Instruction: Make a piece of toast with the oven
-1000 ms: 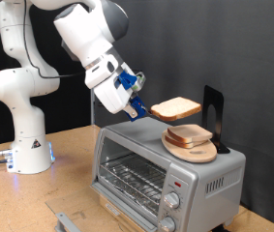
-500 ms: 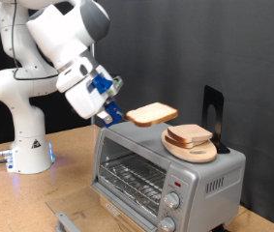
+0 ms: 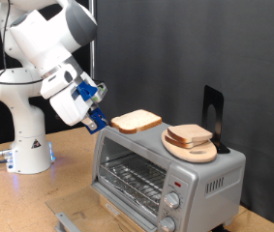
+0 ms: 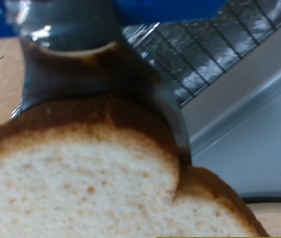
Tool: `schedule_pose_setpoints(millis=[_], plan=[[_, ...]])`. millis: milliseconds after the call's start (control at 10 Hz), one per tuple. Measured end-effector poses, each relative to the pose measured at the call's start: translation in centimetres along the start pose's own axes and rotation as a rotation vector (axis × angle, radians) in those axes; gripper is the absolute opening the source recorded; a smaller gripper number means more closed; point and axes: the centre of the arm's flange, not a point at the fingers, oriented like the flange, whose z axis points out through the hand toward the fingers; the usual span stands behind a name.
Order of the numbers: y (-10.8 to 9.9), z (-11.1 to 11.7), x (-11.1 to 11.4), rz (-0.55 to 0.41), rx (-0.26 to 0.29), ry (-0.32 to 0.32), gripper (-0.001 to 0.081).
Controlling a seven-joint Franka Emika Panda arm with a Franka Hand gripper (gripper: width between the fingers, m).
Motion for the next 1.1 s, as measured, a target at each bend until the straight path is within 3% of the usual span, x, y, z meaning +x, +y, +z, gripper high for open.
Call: schedule_pose_setpoints(millis=[300, 700, 1100], plan=[[3.0, -1.1, -1.2, -0.019, 0.019, 0.020, 0.0359], [7.4, -2.3, -3.7, 0.000, -0.027, -0.053, 0.0359], [9.5, -2.7, -5.0, 0.016, -0.025, -0.054, 0.0359]])
